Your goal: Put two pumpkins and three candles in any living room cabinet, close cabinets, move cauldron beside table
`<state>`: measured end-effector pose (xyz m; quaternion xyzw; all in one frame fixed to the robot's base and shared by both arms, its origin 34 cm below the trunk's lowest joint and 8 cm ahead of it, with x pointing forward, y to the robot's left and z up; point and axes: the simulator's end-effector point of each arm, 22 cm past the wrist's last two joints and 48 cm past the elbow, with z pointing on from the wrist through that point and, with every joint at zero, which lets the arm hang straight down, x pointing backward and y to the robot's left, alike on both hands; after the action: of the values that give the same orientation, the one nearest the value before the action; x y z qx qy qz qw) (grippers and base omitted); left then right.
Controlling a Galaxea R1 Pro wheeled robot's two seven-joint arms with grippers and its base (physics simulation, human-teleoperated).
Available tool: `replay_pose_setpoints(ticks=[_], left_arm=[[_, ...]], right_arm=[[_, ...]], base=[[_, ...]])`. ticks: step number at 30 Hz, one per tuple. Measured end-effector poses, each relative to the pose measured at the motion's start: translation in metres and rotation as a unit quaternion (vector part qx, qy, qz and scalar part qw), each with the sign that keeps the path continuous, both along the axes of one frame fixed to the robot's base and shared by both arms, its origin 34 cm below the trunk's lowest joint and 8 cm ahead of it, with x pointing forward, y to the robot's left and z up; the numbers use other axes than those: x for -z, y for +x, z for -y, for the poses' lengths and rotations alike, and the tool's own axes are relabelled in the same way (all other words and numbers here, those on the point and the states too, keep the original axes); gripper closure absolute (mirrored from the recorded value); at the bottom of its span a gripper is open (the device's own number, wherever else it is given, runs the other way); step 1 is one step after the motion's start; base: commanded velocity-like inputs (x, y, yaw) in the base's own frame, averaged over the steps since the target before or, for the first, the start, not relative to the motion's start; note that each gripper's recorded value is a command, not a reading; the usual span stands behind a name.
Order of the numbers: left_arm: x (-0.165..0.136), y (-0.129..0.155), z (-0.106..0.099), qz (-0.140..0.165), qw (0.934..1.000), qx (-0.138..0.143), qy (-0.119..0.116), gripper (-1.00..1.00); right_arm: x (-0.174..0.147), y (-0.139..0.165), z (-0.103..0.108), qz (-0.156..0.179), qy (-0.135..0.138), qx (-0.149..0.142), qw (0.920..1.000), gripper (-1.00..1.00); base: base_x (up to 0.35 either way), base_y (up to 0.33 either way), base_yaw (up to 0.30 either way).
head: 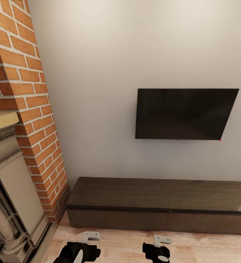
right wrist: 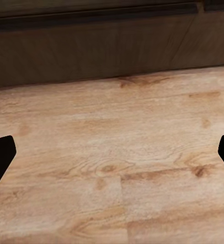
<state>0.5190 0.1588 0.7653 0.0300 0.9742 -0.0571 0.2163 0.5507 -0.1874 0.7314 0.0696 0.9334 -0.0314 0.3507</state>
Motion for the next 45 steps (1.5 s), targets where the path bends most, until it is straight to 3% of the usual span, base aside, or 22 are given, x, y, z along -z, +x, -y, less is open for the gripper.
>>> replay_pose_setpoints(ticks=[45], left_arm=[[-0.022,-0.012,0.0,0.0,1.0,0.003,0.003,-1.0]], right_arm=[[-0.022,-0.012,0.003,-0.001,-0.001,0.003,1.0,-1.0]], base=[[0.0,0.0,0.0]])
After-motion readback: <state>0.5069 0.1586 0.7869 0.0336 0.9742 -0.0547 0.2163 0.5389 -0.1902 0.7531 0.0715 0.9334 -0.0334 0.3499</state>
